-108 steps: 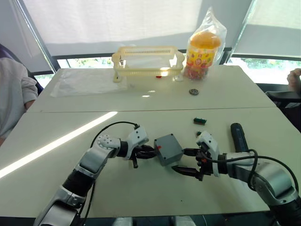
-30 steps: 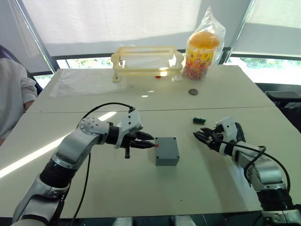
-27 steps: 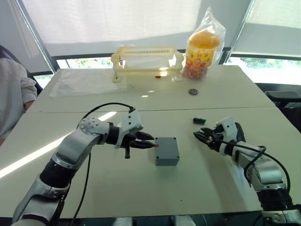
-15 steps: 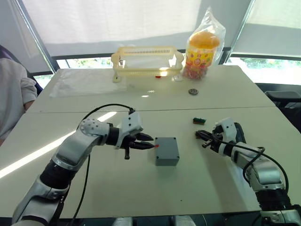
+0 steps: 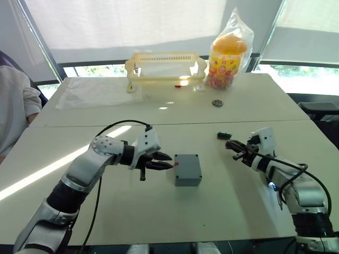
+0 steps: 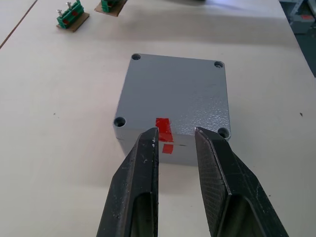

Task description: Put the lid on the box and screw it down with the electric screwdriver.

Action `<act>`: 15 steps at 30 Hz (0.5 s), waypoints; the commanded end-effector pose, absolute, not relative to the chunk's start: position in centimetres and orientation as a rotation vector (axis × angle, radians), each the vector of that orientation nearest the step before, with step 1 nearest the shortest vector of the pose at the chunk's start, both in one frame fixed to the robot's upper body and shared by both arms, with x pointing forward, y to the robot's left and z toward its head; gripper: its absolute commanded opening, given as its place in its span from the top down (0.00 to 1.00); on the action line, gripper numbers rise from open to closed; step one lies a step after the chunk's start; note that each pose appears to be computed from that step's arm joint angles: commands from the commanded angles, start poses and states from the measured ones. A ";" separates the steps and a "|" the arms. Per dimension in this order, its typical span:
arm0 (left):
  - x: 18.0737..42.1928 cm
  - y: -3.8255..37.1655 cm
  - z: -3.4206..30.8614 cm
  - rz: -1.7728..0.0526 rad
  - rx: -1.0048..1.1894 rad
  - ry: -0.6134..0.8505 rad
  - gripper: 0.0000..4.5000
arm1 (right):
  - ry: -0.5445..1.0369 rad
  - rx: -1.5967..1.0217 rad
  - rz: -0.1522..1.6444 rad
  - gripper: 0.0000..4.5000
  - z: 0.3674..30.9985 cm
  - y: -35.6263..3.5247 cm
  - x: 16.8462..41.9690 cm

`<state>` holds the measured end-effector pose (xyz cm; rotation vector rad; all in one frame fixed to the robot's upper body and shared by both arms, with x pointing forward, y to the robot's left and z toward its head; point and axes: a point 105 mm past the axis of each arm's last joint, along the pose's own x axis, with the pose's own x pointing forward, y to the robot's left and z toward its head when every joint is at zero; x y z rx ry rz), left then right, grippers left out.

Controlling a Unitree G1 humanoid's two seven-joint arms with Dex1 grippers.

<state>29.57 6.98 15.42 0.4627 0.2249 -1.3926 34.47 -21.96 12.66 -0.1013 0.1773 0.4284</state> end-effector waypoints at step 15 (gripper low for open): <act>29.9 6.5 16.1 -1.388 0.469 0.165 0.75 | 0.226 -0.107 0.441 0.97 10.6 -21.1 34.3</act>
